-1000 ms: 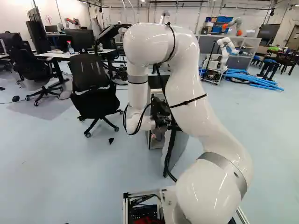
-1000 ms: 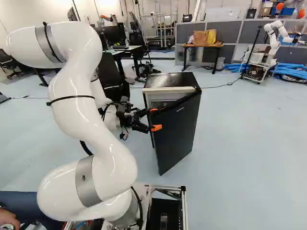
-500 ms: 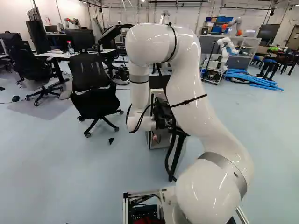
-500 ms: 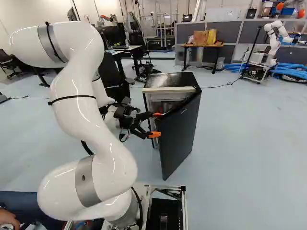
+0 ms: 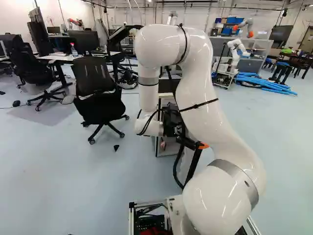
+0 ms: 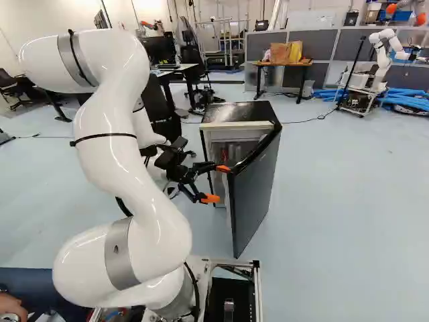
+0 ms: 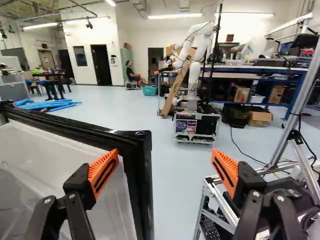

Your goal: Grab a drink from the fridge

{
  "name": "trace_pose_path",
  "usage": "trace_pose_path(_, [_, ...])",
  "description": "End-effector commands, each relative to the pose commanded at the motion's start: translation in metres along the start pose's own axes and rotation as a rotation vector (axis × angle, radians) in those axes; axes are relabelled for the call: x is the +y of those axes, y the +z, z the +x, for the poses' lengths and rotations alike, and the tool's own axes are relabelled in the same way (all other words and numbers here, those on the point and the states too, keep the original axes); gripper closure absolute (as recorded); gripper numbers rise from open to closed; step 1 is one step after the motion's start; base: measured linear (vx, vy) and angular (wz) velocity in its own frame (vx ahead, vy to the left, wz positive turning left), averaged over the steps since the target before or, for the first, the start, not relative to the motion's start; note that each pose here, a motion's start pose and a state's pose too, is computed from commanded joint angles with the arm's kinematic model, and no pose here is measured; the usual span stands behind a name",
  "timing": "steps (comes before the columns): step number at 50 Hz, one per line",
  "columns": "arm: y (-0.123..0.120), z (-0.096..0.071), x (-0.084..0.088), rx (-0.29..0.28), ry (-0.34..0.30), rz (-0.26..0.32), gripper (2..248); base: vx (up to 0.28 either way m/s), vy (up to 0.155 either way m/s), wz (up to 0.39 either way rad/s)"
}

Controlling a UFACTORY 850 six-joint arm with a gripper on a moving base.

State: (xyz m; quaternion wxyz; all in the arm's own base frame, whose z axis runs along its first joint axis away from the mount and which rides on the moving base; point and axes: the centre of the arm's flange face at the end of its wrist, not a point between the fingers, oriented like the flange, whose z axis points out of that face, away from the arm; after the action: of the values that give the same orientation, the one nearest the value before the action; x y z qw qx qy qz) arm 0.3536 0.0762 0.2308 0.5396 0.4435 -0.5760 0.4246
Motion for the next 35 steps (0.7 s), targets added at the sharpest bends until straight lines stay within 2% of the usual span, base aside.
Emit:
trace_pose_path(13, [0.004,0.007,-0.021,-0.043,0.045,-0.068,3,0.000,0.000,0.000])
trace_pose_path(21, [0.006,0.009,-0.035,-0.089,0.075,-0.105,3,0.000,0.000,0.000])
trace_pose_path(29, [0.009,0.011,-0.049,-0.141,0.103,-0.129,3,0.000,0.000,0.000])
trace_pose_path(35, [0.011,0.013,-0.058,-0.155,0.121,-0.145,3,0.000,0.000,0.000])
